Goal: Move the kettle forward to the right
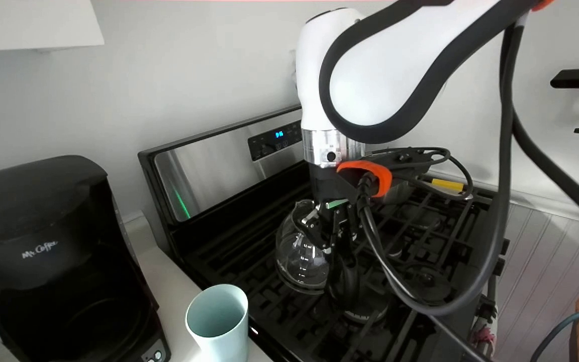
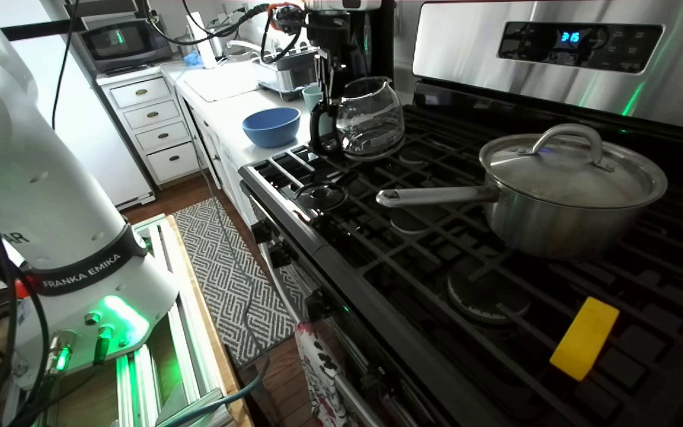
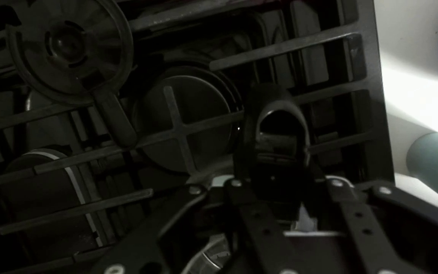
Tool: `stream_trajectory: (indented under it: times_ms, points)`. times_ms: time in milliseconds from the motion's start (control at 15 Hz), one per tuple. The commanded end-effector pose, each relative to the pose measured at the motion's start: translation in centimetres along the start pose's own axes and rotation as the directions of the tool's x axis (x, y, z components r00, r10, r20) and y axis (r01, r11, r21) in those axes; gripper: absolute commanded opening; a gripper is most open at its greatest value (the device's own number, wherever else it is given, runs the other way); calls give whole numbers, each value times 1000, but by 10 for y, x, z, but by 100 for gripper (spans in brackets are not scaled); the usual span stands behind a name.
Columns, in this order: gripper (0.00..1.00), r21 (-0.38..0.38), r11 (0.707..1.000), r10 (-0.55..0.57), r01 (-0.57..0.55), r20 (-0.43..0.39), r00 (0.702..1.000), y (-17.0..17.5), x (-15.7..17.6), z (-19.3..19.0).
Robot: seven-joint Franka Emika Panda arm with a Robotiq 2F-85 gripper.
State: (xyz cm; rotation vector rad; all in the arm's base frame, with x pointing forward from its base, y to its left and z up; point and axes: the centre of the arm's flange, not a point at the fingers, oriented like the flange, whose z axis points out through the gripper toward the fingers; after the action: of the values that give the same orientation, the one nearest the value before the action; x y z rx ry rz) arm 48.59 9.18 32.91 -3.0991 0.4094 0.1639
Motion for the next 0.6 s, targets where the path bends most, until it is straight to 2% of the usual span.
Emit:
stream_trajectory:
  times_ms: [0, 333, 533]
  points:
    - [8, -19, 1000, -8, 8, -22, 1000, 2, -6, 1]
    - [8, -48, 998, -47, 44, -56, 997, -5, -14, -12]
    - [8, -17, 999, -36, 35, -52, 998, -1, -13, -24]
